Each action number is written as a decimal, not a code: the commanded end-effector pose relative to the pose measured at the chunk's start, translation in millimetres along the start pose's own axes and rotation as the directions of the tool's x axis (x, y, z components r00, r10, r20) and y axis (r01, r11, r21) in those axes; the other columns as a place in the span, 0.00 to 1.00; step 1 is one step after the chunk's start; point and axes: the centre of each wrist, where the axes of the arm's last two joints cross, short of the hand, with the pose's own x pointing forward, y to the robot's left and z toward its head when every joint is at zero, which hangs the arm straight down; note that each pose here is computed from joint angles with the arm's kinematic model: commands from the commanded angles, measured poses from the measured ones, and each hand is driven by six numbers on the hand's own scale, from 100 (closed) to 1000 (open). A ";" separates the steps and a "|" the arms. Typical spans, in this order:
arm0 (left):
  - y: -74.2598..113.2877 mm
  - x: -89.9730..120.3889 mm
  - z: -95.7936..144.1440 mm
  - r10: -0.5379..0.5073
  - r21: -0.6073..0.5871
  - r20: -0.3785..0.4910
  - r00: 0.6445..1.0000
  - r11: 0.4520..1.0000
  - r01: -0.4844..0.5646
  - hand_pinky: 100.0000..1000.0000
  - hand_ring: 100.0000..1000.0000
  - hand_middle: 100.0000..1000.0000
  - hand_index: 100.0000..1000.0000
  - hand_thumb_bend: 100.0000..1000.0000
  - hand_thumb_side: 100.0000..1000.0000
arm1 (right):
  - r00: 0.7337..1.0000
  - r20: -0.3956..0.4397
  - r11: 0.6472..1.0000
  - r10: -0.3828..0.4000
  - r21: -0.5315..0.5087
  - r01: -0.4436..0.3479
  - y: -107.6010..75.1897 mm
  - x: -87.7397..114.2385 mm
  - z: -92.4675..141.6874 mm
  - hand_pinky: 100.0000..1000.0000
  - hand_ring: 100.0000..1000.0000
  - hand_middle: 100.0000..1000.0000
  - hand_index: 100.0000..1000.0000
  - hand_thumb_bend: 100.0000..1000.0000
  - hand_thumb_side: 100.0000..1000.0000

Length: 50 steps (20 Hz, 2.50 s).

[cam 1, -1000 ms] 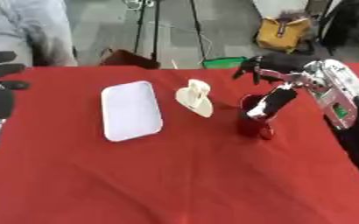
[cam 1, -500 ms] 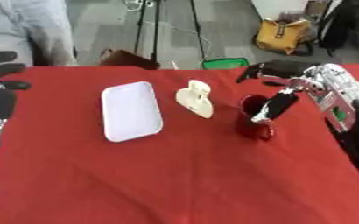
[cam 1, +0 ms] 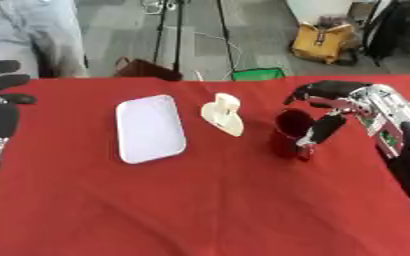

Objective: Pick up objects on the table and place them in the box.

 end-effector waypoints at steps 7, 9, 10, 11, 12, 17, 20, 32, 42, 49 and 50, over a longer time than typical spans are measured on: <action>2.2 6.1 -4.9 -0.006 -0.003 0.029 1.000 1.000 0.007 0.63 0.74 0.72 0.93 0.58 0.56 | 1.000 -0.019 1.000 -0.009 -0.022 0.009 0.7 -4.4 -0.1 0.49 0.69 0.80 0.84 0.59 0.44; 2.0 6.0 -4.9 -0.006 -0.003 0.028 1.000 1.000 0.006 0.63 0.74 0.72 0.93 0.58 0.56 | 1.000 -0.015 0.999 -0.011 -0.045 0.010 -0.1 -3.5 0.0 0.39 0.59 0.76 0.80 0.54 0.44; 2.0 6.0 -4.9 -0.006 -0.004 0.028 1.000 1.000 0.006 0.63 0.74 0.72 0.93 0.58 0.56 | 1.000 -0.013 0.998 -0.011 -0.056 0.010 -0.4 -3.1 0.2 0.37 0.57 0.75 0.79 0.52 0.44; 2.0 6.0 -4.9 -0.006 -0.004 0.029 1.000 1.000 0.006 0.63 0.74 0.72 0.93 0.58 0.56 | 1.000 -0.011 0.998 -0.011 -0.065 0.010 -0.6 -2.8 0.3 0.37 0.57 0.75 0.79 0.52 0.44; 2.0 6.1 -5.0 -0.006 -0.004 0.029 1.000 1.000 0.006 0.63 0.74 0.72 0.93 0.58 0.56 | 1.000 -0.009 0.997 -0.011 -0.071 0.010 -0.8 -2.6 0.5 0.37 0.56 0.74 0.79 0.51 0.44; 2.2 6.1 -5.2 -0.006 -0.004 0.029 1.000 1.000 0.007 0.63 0.74 0.72 0.93 0.58 0.56 | 1.000 0.018 0.992 -0.003 -0.128 0.005 -11.8 0.0 5.1 0.33 0.53 0.72 0.78 0.50 0.45; 2.2 6.2 -5.3 -0.006 -0.005 0.030 1.000 1.000 0.006 0.63 0.74 0.72 0.93 0.58 0.55 | 0.999 0.033 0.989 0.003 -0.149 0.002 -18.9 2.3 8.5 0.33 0.53 0.72 0.78 0.50 0.45; -1.0 8.5 -8.5 0.011 -0.022 0.044 0.999 1.000 -0.010 0.63 0.74 0.72 0.93 0.59 0.55 | 0.987 0.124 0.944 0.098 -0.325 -0.053 -69.3 20.1 29.4 0.30 0.51 0.71 0.77 0.50 0.49; -9.9 15.7 -16.3 0.049 -0.047 0.086 0.995 0.998 -0.045 0.62 0.74 0.72 0.92 0.60 0.52 | 0.983 0.126 0.929 0.136 -0.360 -0.082 -82.3 24.3 27.9 0.32 0.52 0.72 0.77 0.49 0.50; -20.1 24.6 -24.6 0.101 -0.056 0.139 0.985 0.994 -0.094 0.62 0.73 0.72 0.92 0.62 0.50 | 0.988 0.099 0.901 0.114 -0.429 -0.061 -87.8 23.6 24.3 0.27 0.49 0.71 0.76 0.52 0.53; -23.1 25.7 -26.1 0.114 -0.061 0.147 0.983 0.992 -0.106 0.62 0.73 0.72 0.92 0.62 0.50 | 0.990 0.095 0.889 0.107 -0.455 -0.052 -93.1 25.0 25.4 0.27 0.49 0.71 0.76 0.52 0.53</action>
